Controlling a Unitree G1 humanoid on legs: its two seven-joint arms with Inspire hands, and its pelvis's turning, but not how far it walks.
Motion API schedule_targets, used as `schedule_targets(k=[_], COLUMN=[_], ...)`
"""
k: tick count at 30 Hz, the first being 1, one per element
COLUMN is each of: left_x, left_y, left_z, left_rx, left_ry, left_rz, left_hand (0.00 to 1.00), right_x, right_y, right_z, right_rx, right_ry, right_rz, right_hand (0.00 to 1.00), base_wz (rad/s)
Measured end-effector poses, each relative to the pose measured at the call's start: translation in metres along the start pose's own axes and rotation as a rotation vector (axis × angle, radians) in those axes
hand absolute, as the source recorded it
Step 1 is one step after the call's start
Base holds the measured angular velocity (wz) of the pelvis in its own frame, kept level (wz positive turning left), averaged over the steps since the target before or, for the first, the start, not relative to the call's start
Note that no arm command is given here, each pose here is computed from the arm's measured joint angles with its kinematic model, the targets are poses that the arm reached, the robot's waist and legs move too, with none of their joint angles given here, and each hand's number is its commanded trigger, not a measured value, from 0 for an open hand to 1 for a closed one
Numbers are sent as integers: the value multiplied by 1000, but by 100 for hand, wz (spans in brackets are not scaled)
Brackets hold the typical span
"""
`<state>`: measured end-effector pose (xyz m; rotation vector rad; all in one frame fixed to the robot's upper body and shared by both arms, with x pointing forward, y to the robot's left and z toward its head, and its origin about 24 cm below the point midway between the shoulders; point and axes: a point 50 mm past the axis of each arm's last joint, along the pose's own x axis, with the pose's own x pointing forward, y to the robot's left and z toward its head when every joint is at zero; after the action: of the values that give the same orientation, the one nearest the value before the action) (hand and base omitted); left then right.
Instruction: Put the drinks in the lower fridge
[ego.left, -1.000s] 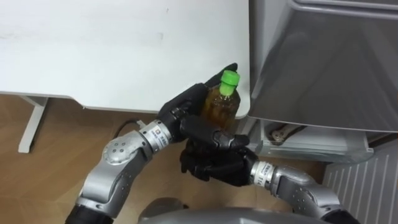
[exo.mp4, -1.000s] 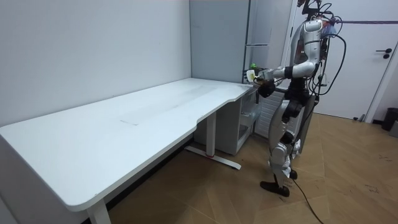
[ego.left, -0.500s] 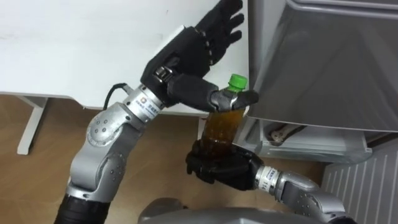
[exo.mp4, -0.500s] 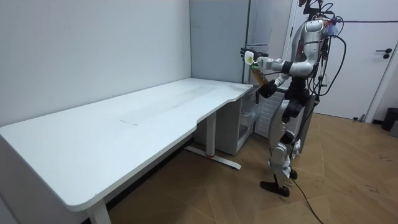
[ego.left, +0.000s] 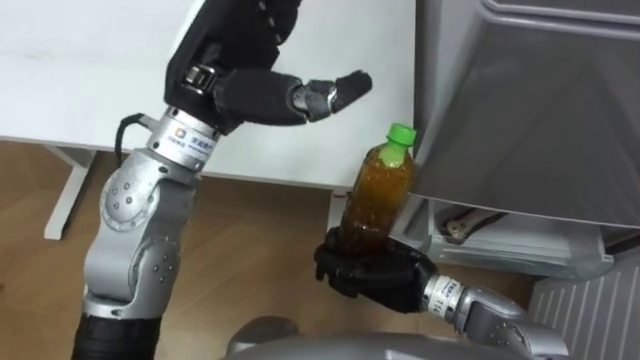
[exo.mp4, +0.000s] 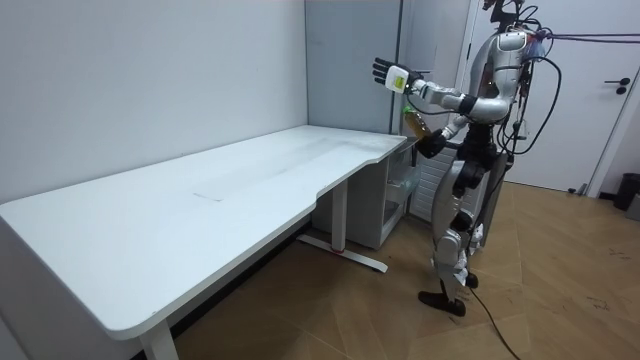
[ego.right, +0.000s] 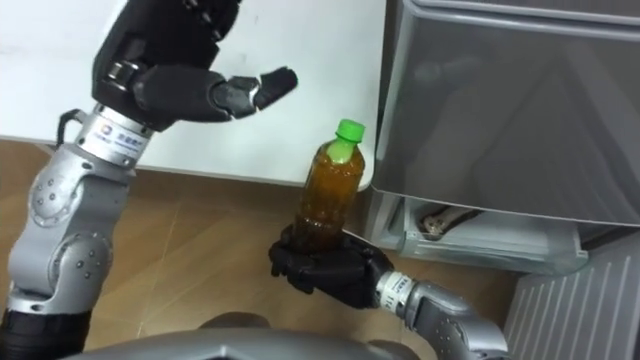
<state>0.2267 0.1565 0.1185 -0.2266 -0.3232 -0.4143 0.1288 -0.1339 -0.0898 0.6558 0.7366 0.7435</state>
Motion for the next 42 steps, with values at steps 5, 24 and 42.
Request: schedule_targets(k=[5, 24, 42], left_x=[-4, -69, -164], left_y=[17, 97, 121], left_z=[18, 23, -79], left_rx=[143, 347, 106], left_ry=[-66, -27, 464], left_rz=[132, 864, 1316], left_hand=[0, 0, 0], right_x=[-8, -37, -34], right_y=[-6, -18, -19], right_z=[2, -15, -15], right_rx=[13, 67, 44], right_ry=[-33, -69, -45], right_rz=[-41, -186, -275], right_hand=[100, 100, 100], base_wz=[0, 0, 0])
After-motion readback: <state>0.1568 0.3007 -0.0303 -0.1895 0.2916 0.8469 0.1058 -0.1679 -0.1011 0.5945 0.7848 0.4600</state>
